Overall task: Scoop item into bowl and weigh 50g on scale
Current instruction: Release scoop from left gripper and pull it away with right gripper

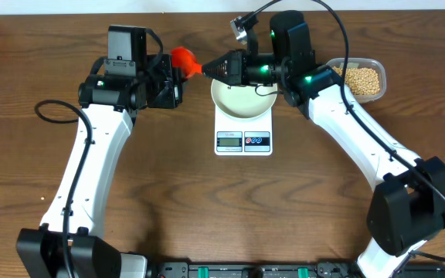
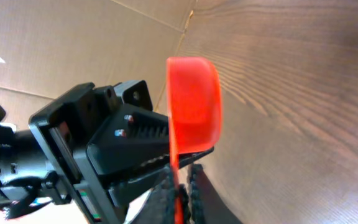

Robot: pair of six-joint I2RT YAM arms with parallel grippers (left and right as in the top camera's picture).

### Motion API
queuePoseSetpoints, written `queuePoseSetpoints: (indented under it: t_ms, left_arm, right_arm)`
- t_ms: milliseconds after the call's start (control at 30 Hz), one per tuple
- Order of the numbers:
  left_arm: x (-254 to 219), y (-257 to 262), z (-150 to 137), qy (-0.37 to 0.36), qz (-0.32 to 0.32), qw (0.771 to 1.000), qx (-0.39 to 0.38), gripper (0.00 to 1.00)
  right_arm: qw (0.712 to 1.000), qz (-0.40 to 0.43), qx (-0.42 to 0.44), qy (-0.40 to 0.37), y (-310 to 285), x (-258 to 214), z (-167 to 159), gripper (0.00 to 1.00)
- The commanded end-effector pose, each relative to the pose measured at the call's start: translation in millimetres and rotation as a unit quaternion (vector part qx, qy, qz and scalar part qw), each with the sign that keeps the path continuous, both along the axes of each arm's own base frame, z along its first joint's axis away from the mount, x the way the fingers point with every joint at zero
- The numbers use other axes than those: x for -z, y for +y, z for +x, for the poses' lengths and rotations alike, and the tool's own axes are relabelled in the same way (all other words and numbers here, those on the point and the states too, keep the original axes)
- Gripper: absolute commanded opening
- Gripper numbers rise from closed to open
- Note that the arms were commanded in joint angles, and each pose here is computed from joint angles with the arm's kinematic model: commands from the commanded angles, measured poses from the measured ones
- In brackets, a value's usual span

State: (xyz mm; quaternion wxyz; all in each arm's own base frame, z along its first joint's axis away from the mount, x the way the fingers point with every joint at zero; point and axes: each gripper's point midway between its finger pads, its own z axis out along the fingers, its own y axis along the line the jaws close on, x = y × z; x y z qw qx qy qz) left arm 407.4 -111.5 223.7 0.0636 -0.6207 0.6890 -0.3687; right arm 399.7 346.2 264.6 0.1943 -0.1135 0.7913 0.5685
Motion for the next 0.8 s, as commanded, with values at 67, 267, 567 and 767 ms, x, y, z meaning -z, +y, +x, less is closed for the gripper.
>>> queuePoseSetpoints:
  t_ms: [67,267,567,767]
  left_arm:
    - [3.5,-1.9,-0.4,0.007,-0.006,1.0,0.002,0.07]
    - [3.7,-1.8,-0.5,0.007,-0.006,1.0,0.002,0.31]
    - [16.8,16.8,-5.7,0.025,0.05,0.998,-0.019,0.69]
    - [19.7,32.1,-1.7,-0.034,0.173,0.981,0.075,0.7]
  right_arm:
    - [1.0,0.004,-0.005,-0.014,0.7,-9.3,-1.0,0.01]
    - [1.0,-0.001,-0.003,-0.026,-0.7,-8.6,1.2,0.01]
    - [0.997,-0.061,0.025,-0.048,-34.9,17.4,19.3,0.01]
    - [0.992,-0.097,0.043,-0.068,-66.1,30.3,34.1,0.01]
